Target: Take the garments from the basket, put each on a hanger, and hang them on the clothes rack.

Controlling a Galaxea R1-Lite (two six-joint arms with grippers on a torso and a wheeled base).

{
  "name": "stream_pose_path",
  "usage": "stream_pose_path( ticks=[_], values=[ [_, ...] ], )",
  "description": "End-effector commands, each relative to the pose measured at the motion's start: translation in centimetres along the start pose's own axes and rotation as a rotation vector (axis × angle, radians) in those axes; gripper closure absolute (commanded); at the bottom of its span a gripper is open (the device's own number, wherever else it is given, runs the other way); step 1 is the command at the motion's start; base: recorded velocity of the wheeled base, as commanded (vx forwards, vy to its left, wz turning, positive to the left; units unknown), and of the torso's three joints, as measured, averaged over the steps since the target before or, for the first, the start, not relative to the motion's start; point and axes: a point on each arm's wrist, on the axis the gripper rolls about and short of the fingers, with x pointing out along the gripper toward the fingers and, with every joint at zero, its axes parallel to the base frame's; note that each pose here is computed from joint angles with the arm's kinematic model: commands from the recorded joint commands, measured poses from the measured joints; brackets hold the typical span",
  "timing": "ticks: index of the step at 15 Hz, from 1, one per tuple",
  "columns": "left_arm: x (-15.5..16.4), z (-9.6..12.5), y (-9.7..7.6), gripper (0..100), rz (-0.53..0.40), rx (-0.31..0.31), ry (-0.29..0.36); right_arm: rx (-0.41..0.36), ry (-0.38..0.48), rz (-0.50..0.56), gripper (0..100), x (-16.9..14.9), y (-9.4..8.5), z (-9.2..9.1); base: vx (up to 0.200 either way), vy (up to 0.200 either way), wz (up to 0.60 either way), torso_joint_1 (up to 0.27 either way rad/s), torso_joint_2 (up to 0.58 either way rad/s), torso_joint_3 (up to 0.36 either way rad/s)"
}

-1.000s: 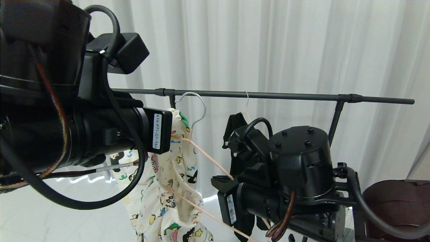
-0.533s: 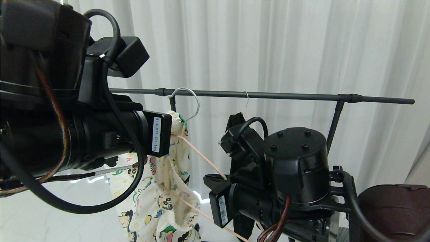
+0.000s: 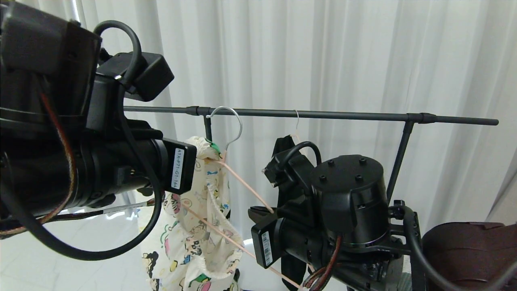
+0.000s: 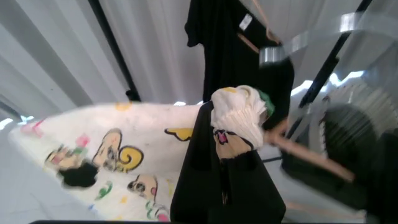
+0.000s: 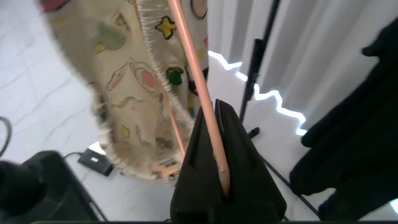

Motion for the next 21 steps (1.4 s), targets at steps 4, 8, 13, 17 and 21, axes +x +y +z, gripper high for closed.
stream_pose_path(
  ticks=[4, 8, 13, 17, 21],
  values=[
    [-0.2, 0.1, 0.0, 100, -0.007, 0.028, -0.02, 0.001, -0.005, -0.022, 100, 0.1, -0.4, 0.1, 0.0, 0.0, 0.0, 0.0, 0.0, 0.0],
    [0.9, 0.3, -0.6, 100, -0.01, 0.024, -0.042, -0.002, -0.009, -0.019, 100, 0.2, -0.1, 0.1, 0.0, 0.0, 0.0, 0.0, 0.0, 0.0],
    [0.5, 0.2, -0.3, 0, -0.004, 0.019, -0.049, 0.006, -0.032, -0.023, 100, 0.0, -0.3, 0.6, 0.0, 0.0, 0.0, 0.0, 0.0, 0.0],
    [0.3, 0.4, 1.0, 0, 0.092, -0.007, -0.058, 0.02, -0.087, -0.121, 100, 0.0, -1.4, 1.2, 0.0, 0.0, 0.0, 0.0, 0.0, 0.0],
    [-0.3, -0.6, 1.2, 0, 0.107, -0.001, -0.047, 0.024, -0.112, -0.137, 100, -0.5, -2.1, 2.0, 0.0, 0.0, 0.0, 0.0, 0.0, 0.0]
  ],
)
